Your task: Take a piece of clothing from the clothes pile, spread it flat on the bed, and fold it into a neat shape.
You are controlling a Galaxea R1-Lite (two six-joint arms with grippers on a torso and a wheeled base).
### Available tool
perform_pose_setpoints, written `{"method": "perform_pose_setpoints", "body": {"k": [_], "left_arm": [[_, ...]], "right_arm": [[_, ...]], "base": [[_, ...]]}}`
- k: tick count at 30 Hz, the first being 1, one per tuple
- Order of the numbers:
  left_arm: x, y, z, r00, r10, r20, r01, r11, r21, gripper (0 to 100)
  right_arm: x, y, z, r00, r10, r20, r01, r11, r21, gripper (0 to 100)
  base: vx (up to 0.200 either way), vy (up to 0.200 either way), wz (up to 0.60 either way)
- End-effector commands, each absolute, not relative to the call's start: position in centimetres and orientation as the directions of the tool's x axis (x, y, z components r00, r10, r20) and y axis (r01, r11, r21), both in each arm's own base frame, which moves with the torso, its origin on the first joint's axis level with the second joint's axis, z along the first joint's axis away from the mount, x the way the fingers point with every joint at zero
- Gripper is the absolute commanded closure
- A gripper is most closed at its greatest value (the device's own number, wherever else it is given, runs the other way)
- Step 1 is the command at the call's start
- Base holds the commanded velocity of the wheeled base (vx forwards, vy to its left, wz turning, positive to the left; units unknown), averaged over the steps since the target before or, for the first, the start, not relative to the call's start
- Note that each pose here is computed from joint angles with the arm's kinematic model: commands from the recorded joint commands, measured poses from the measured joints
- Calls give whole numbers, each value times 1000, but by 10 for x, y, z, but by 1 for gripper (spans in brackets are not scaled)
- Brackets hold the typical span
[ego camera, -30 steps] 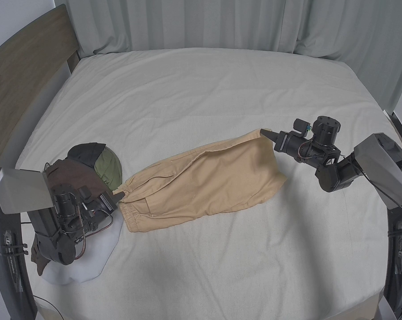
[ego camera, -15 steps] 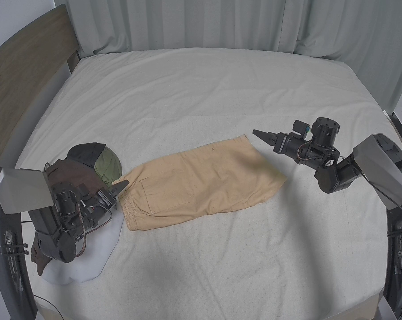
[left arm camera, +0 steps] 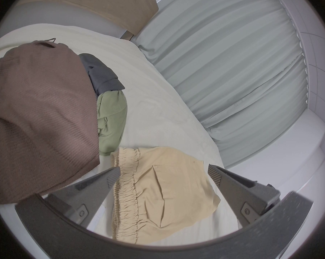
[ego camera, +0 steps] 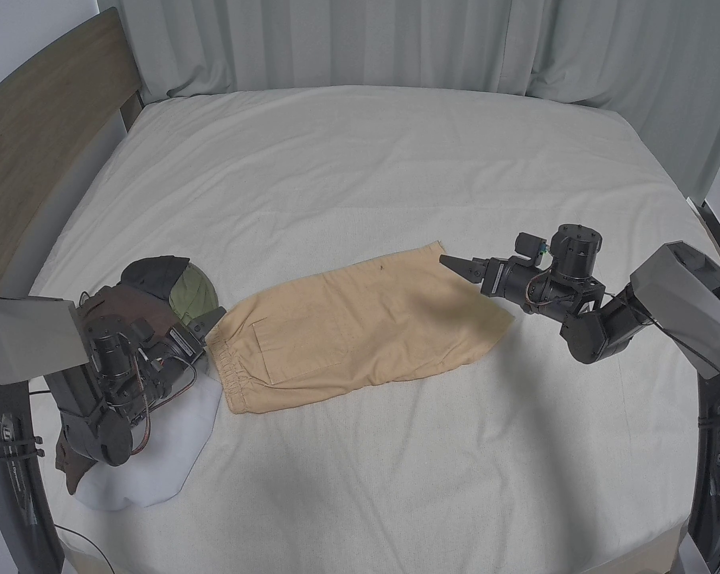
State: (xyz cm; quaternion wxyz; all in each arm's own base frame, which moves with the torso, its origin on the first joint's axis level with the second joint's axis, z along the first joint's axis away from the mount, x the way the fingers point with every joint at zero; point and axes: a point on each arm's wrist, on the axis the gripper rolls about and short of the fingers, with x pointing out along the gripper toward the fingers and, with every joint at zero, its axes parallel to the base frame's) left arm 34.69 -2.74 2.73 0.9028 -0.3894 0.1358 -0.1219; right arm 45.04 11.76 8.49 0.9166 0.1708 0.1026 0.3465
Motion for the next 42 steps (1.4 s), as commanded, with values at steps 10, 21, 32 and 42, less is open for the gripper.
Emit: {"method": "perform_pose_setpoints", "body": {"k": [10, 21, 32, 42], "left_arm": [[331, -28, 65, 935, -347, -68, 193, 661, -725, 0], [314, -29, 94, 915, -402, -3, 283, 648, -707, 0], [290, -34, 121, 879, -473, 59, 412, 692, -593, 0], [269, -35, 127, 837, -544, 56, 508, 735, -449, 0]], "right_arm": [[421, 127, 55, 721, 680, -134, -590, 703, 396, 0], [404, 127, 39, 709, 685, -168, -582, 702, 410, 0], [387, 123, 22, 698, 682, -220, -558, 709, 431, 0], [380, 121, 18, 695, 681, -229, -553, 711, 435, 0]], "base": [[0, 0, 0], [0, 0, 0], [0, 0, 0], [0, 0, 0]]}}
